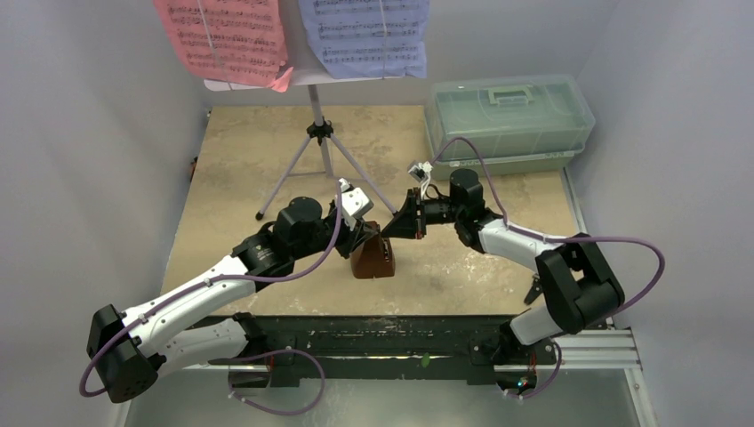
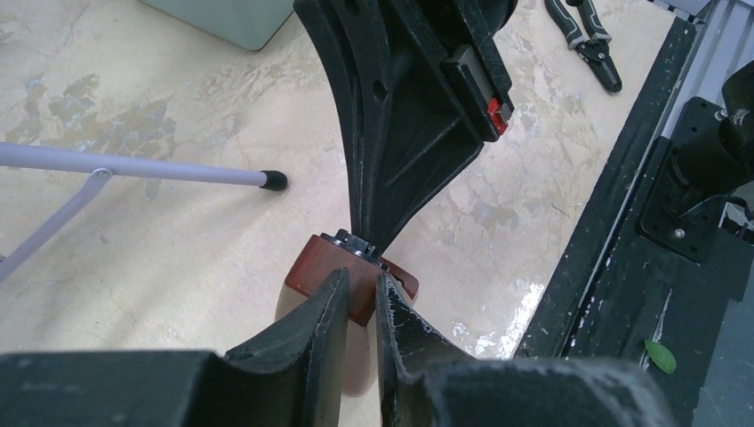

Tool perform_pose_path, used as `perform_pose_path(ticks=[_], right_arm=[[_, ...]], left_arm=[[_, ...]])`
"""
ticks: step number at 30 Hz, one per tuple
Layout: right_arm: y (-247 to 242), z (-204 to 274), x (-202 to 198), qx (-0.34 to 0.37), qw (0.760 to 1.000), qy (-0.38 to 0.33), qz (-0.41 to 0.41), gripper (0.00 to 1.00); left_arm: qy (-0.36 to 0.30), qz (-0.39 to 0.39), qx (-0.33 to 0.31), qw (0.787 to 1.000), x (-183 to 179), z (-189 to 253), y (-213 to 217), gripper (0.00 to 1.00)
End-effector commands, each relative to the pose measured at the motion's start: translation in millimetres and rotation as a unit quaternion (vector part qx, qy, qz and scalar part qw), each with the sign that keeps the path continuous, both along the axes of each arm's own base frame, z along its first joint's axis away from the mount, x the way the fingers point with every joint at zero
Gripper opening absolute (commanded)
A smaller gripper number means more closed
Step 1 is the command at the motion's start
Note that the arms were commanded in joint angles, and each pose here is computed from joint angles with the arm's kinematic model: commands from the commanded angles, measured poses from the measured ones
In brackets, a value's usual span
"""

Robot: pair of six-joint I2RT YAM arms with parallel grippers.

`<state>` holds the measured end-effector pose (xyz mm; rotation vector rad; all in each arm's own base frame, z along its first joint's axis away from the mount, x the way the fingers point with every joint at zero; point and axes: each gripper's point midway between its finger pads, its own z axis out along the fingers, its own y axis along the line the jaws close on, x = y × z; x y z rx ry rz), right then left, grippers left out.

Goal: Set up the instrument practice props

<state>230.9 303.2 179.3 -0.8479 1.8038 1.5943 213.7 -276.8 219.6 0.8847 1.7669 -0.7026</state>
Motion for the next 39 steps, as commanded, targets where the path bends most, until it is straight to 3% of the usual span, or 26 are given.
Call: perform_pose_path(ticks=[1, 7, 11, 14, 20, 28, 30, 34, 39], right_arm=[[8, 12, 9, 0.016, 1.0, -0.018, 0.003, 0.03], [10, 17, 13, 0.025, 1.0, -0.012, -0.007, 0.02], [16, 18, 16, 0.026, 0.999, -0.007, -0.026, 0.11], [24, 18, 17, 0.028, 0.999, -0.001, -0.046, 0.12], [25, 5, 38, 0.005, 0.987, 0.024, -0.162, 0.12], [11, -7, 60, -0.033, 0.966, 0.058, -0.25, 0.12], [4, -6, 64, -0.038, 0.961, 0.059, -0.268, 0.18], [-15, 11, 63, -0.023, 0.956, 0.021, -0.29, 0.35], [-26, 32, 52, -0.021, 0.961, -0.048, -0.272, 0.55]], left_arm=[[0.006, -0.018, 0.027, 0.999, -6, -16, 2, 0.15], [0.008, -0.035, 0.032, 0.999, -11, -20, 0, 0.12], [0.011, -0.039, 0.033, 0.999, -11, -23, -2, 0.12], [0.013, -0.042, 0.032, 0.998, -12, -24, -3, 0.12], [0.004, -0.056, 0.041, 0.998, -14, -27, -3, 0.11], [-0.004, -0.054, 0.04, 0.998, -17, -25, 3, 0.11], [-0.008, -0.052, 0.032, 0.998, -17, -19, 3, 0.12], [-0.03, -0.035, 0.006, 0.999, -16, 5, 9, 0.24], [-0.06, 0.022, -0.02, 0.998, -4, 32, 25, 0.47]])
